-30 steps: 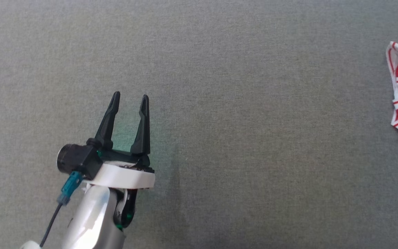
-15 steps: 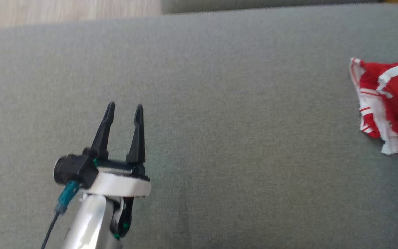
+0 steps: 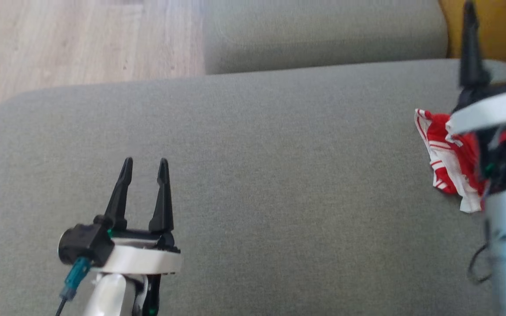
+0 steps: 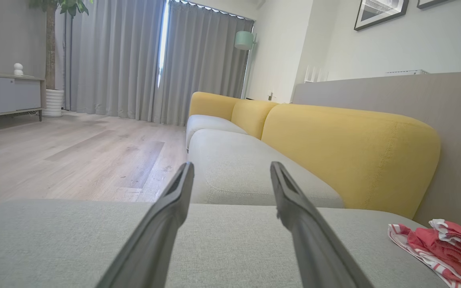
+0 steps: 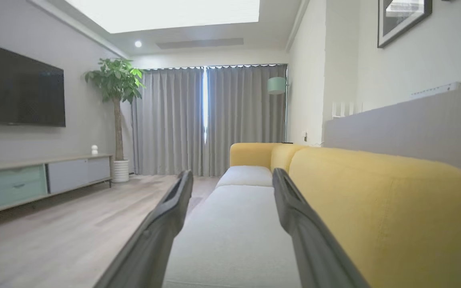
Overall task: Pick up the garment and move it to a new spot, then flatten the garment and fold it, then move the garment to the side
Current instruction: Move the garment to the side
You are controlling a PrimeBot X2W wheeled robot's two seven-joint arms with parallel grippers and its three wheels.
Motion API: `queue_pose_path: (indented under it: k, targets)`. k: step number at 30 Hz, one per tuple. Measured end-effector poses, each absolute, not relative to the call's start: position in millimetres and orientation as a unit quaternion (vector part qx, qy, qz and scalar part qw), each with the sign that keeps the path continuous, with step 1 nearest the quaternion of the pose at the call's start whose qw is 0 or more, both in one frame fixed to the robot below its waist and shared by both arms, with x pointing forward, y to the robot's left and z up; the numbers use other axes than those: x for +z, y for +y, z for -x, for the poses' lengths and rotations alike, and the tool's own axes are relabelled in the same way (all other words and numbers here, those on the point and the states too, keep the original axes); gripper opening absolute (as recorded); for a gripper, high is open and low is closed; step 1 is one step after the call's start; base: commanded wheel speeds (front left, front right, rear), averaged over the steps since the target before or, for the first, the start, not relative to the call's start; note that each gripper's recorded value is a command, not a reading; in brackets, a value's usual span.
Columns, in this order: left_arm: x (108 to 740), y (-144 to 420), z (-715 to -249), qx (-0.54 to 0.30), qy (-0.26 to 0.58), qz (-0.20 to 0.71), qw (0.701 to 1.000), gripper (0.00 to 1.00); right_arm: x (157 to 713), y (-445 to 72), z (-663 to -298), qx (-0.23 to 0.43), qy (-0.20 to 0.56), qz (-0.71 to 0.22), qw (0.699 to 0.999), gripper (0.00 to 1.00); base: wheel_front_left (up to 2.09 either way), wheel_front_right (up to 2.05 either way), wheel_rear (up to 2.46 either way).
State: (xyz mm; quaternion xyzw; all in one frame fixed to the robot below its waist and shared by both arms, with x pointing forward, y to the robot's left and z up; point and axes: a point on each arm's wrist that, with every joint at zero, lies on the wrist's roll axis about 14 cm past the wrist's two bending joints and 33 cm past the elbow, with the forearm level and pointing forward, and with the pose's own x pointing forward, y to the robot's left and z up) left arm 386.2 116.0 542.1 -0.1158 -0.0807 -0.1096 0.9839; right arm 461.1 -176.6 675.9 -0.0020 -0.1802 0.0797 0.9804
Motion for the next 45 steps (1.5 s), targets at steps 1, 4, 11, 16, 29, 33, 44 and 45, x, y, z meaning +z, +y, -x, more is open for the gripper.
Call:
queue_pose_path:
  k: [1,4,11,16,29,33,44,45]
  targets:
    - [542.8,118.2,-383.7,-0.106,-0.082,0.116,0.984,1.00,671.7,-172.4,-456.5,0.080,-0.180,-0.015,0.980,1.00,0.00,0.00,0.00]
    - [542.7,125.5,-377.8,-0.096,-0.084,0.116,0.985,1.00,653.3,-159.3,-444.4,0.083,-0.174,-0.048,0.980,1.00,0.00,0.00,0.00]
    - [530.2,134.8,-367.0,-0.075,-0.067,0.135,0.986,1.00,579.5,-157.7,-413.5,0.069,-0.117,-0.071,0.988,1.00,0.00,0.00,0.00]
    - [520.2,134.6,-361.0,-0.072,-0.052,0.140,0.986,1.00,512.4,-158.7,-382.3,0.056,-0.039,-0.098,0.993,1.00,0.00,0.00,0.00]
    - [507.5,142.8,-363.1,-0.049,-0.034,0.169,0.984,1.00,520.9,-158.3,-375.3,0.057,-0.058,-0.106,0.991,1.00,0.00,0.00,0.00]
    - [503.3,143.9,-362.0,-0.046,-0.027,0.170,0.984,1.00,524.3,-157.4,-375.7,0.059,-0.063,-0.106,0.991,1.00,0.00,0.00,0.00]
    - [501.4,147.1,-359.9,-0.041,-0.025,0.176,0.983,1.00,531.7,-154.2,-376.5,0.065,-0.074,-0.105,0.990,1.00,0.00,0.00,0.00]
    - [501.5,147.3,-359.9,-0.040,-0.025,0.176,0.983,1.00,531.9,-153.9,-376.6,0.065,-0.074,-0.105,0.990,1.00,0.00,0.00,0.00]
